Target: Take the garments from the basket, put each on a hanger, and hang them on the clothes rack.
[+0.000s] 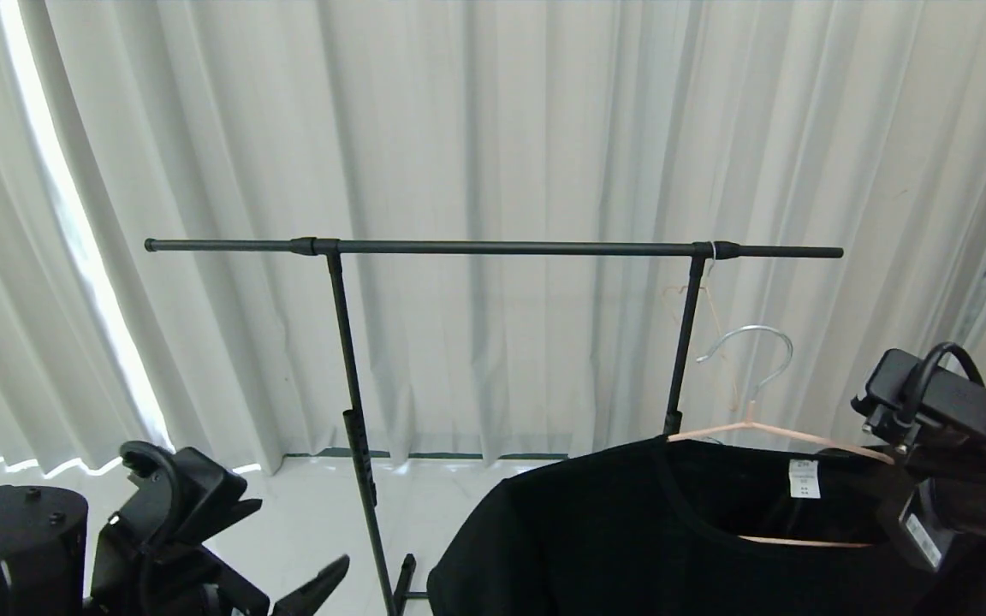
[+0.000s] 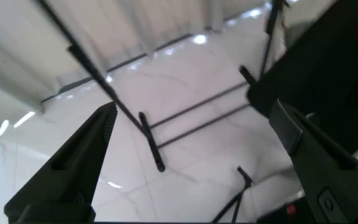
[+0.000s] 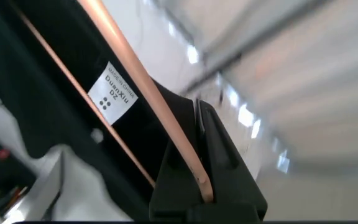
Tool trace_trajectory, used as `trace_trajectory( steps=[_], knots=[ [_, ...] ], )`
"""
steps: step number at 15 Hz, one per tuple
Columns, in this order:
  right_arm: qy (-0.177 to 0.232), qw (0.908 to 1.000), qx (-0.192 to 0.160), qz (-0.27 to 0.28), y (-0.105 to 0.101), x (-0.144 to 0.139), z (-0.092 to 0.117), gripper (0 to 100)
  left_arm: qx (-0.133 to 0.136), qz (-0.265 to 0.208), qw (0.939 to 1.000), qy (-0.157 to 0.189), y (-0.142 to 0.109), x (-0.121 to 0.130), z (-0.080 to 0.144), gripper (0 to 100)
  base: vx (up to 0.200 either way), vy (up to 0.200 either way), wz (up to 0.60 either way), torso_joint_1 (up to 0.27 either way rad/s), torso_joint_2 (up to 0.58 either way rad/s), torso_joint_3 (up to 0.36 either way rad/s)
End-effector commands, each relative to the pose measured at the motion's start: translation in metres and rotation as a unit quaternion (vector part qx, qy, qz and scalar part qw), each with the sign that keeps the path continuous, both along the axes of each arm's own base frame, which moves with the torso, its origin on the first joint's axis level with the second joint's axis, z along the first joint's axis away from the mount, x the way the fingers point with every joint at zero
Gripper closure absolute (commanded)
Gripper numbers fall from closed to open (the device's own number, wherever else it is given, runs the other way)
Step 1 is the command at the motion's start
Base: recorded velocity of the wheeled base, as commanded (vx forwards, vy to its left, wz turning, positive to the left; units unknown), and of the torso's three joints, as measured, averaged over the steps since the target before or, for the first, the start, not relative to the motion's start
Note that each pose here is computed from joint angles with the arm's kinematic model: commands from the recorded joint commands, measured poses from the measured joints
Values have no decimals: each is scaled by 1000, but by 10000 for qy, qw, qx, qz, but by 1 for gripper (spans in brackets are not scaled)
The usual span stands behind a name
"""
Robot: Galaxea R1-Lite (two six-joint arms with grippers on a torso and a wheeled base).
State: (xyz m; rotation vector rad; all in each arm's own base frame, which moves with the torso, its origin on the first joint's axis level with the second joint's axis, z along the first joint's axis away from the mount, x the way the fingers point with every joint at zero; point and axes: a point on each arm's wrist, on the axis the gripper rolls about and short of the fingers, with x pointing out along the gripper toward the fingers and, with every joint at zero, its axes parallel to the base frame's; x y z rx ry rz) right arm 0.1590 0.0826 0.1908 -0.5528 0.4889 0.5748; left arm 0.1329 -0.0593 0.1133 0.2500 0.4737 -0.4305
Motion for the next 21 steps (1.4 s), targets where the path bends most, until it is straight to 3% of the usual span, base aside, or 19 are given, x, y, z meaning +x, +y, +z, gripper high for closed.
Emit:
trace_trajectory(
  steps=[1,3,5,7,8,9,10,12,17,21],
  knots=[
    [267,9983,-76,-517,-5,-5,-1,100,-81,678,9972,-300,1,4,12,0,0,0,0,0,0,0],
    [872,9895,-94,-1152,-6,-4,-3,100,103,1277,9909,-421,3,8,13,0,0,0,0,0,0,0],
    [1315,9754,173,-1761,2,10,-5,100,195,1440,9883,-460,3,8,13,0,0,0,0,0,0,0],
    [1315,9535,508,-2665,20,40,-7,100,313,1564,9863,-432,3,10,11,0,0,0,0,0,0,0],
    [1315,9535,508,-2665,20,40,-7,100,313,1564,9863,-432,3,10,11,0,0,0,0,0,0,0],
    [1206,9393,876,-3091,38,62,-4,100,386,1679,9840,-451,1,16,13,0,0,0,0,0,0,0],
    [1103,9330,874,-3312,44,72,-4,100,371,1657,9842,-507,-1,19,16,0,0,0,0,0,0,0],
    [917,9257,702,-3603,51,85,-8,100,474,1568,9848,-580,-4,23,19,0,0,0,0,0,0,0],
    [638,9123,995,-3921,61,104,1,100,403,1114,9911,-612,-19,18,21,0,120,0,0,0,0,-1],
    [600,9109,1047,-3945,62,105,3,100,405,999,9923,-604,-22,16,20,0,200,0,0,-4,4,1]
  ],
)
